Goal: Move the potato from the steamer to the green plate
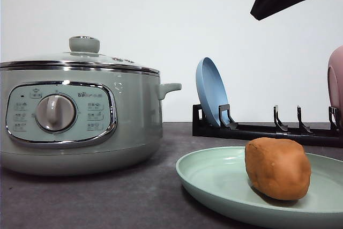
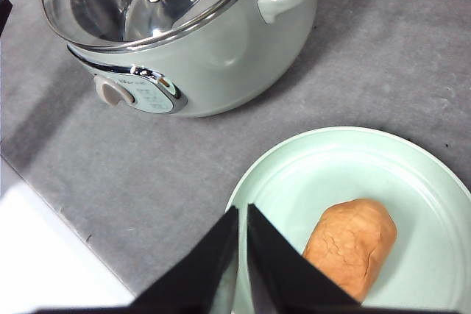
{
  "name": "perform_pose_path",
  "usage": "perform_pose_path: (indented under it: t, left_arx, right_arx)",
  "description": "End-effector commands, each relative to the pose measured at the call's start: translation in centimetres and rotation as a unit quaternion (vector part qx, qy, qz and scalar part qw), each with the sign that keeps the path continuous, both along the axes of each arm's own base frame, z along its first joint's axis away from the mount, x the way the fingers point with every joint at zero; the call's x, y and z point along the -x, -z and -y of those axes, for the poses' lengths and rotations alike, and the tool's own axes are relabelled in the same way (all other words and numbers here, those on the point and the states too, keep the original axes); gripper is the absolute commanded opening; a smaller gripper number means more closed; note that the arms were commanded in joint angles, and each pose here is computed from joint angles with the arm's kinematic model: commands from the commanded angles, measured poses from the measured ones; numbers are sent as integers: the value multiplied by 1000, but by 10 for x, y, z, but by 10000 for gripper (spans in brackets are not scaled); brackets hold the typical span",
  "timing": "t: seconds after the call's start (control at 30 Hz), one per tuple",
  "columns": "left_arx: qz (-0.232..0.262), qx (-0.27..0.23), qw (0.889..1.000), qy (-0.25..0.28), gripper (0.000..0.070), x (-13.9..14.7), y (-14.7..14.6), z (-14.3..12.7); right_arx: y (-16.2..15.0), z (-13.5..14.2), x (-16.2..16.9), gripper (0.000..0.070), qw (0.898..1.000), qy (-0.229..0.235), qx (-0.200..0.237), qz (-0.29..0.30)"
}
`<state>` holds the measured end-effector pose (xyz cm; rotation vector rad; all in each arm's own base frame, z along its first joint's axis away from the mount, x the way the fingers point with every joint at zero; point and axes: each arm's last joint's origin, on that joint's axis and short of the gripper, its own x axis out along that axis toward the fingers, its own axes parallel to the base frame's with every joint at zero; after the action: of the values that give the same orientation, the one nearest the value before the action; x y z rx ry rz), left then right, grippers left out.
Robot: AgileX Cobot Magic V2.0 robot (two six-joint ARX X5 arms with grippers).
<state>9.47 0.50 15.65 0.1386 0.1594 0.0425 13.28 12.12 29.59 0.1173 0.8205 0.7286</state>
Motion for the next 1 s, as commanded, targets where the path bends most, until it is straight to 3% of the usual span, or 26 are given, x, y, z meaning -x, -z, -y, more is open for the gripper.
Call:
perform_pose_path:
  t: [0.0, 0.17, 0.23, 0.37, 0.53, 0.67, 0.8, 0.97]
  left_arx:
    - [-12, 4, 1000, -1, 4, -1, 7, 0]
    - [-12, 4, 1000, -1, 4, -1, 7, 0]
    - [-12, 4, 1000, -1, 4, -1, 7, 0]
    - [-12, 4, 1000, -1, 4, -1, 7, 0]
    - [-12, 4, 1000, -1, 4, -1, 7, 0]
    - [-12, 4, 1000, -1, 4, -1, 7, 0]
    - [-12, 4, 1000, -1, 4, -1, 7, 0]
    - [-12, 4, 1000, -1, 4, -1, 7, 0]
  right_arx:
    - [-5, -2, -1, 8, 1000, -6, -5, 11]
    - [-7, 0, 0, 8, 1000, -5, -6, 17]
    - [-11, 5, 1, 8, 999, -5, 2, 48]
    - [-24, 19, 2, 8, 993, 46, -13, 112]
    - [-43, 51, 8, 8, 963, 122, -40, 236]
    - [-44, 77, 20, 8, 934, 173, -23, 313]
    - [-27, 94, 32, 8, 910, 214, 8, 355]
    - [6, 104, 39, 8, 886, 254, 6, 389]
